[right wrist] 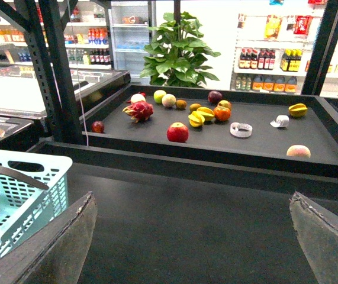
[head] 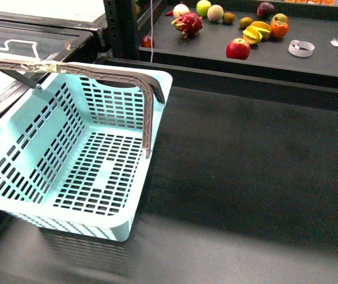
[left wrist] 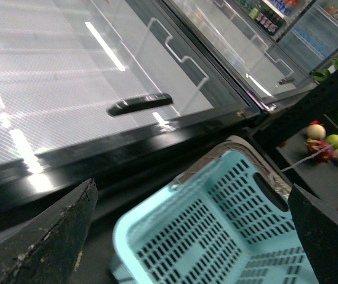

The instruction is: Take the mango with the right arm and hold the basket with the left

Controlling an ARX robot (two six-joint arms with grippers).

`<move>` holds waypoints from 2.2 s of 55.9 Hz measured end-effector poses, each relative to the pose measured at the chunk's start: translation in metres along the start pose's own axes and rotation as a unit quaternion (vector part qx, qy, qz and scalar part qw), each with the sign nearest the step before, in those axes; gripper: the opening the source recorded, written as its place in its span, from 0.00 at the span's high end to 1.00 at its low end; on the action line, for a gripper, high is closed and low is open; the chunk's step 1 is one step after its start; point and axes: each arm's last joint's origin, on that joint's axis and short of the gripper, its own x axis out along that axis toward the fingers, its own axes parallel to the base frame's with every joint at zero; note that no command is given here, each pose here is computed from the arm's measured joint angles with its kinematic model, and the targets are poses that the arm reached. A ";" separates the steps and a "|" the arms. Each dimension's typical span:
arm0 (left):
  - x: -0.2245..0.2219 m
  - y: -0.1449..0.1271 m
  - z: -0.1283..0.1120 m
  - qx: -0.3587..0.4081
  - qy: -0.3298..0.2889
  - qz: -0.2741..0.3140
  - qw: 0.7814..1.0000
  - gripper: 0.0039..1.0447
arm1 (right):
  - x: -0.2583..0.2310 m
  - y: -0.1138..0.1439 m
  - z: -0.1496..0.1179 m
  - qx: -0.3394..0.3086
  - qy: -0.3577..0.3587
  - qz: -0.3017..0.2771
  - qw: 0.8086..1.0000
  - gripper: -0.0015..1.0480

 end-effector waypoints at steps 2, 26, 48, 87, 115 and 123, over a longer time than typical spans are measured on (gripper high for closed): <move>0.011 -0.008 -0.001 -0.023 0.014 -0.008 1.000 0.08 | 0.000 0.000 0.000 0.000 0.000 -0.001 1.000 0.08; 0.131 -0.113 -0.062 -0.140 0.175 -0.050 0.973 0.08 | 0.000 0.000 0.000 0.000 0.000 0.000 1.000 0.08; 0.185 -0.159 -0.091 -0.201 0.206 -0.070 0.955 0.08 | 0.000 0.000 0.000 0.000 0.000 0.000 1.000 0.08; 0.190 -0.166 -0.111 -0.199 0.259 -0.072 0.942 0.94 | 0.000 0.000 0.000 0.000 0.000 0.000 1.000 0.08; 0.089 -0.186 -0.095 0.001 0.295 -0.326 0.898 0.95 | 0.000 0.000 0.000 0.000 0.000 0.000 1.000 0.08; 0.061 -0.190 -0.106 0.055 0.303 -0.385 0.870 0.95 | 0.000 0.000 0.000 0.000 0.000 0.000 1.000 0.08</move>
